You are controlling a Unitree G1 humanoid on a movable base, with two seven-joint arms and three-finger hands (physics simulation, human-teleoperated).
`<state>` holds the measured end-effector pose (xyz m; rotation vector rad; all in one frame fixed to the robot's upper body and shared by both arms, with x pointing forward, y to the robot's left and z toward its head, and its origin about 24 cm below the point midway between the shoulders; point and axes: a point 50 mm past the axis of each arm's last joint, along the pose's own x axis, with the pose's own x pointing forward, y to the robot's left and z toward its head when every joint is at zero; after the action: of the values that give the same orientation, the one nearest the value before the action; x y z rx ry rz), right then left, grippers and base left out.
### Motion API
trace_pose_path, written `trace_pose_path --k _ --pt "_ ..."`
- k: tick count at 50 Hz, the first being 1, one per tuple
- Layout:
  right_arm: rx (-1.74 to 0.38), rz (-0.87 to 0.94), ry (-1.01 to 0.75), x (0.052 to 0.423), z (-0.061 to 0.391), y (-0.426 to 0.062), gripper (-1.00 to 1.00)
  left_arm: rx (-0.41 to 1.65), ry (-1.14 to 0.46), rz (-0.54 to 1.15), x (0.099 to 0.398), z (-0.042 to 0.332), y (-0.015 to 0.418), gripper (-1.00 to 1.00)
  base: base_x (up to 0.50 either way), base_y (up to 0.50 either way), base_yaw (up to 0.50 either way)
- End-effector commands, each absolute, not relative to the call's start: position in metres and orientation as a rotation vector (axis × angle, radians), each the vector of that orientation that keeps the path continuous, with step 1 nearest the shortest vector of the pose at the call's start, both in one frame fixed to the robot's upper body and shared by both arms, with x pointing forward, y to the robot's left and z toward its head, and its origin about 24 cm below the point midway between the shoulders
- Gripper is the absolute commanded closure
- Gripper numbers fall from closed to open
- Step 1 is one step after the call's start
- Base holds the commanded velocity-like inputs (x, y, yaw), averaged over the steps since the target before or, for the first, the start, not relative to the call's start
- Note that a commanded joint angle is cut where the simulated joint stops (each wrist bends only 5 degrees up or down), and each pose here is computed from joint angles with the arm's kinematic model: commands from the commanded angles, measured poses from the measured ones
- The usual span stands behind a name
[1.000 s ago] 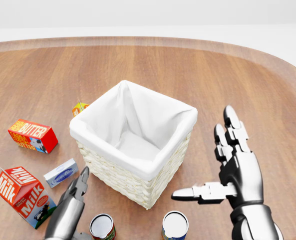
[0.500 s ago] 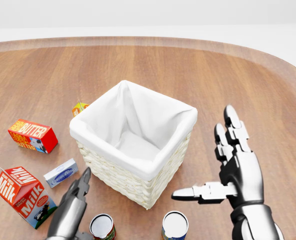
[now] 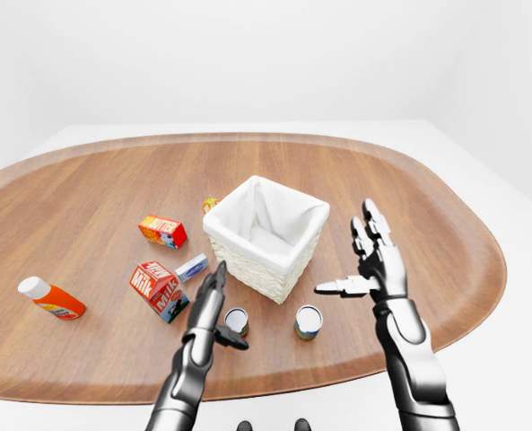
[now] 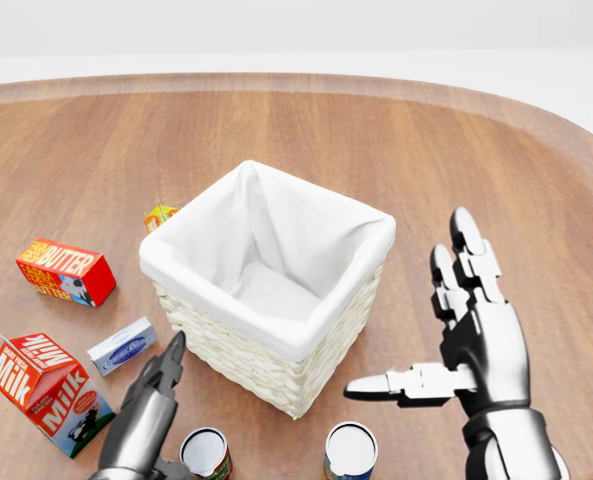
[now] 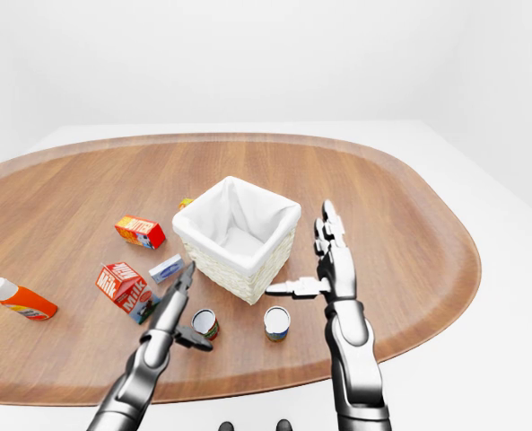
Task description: Pick up the tomato sauce, and put it in the basket.
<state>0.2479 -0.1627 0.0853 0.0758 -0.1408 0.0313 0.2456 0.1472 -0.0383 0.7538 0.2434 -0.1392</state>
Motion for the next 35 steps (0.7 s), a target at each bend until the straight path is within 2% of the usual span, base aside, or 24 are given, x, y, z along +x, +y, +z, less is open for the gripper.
trace_pose_path --k 1,35 --pt "0.075 0.031 -0.145 0.247 0.086 -0.163 -1.0 0.757 0.243 -0.143 0.246 -0.039 0.146 -1.0 0.0 0.0 0.0" --pt "0.079 0.031 -0.148 0.248 0.087 -0.163 -1.0 0.783 0.275 -0.154 0.242 -0.05 0.142 -1.0 0.0 0.0 0.0"
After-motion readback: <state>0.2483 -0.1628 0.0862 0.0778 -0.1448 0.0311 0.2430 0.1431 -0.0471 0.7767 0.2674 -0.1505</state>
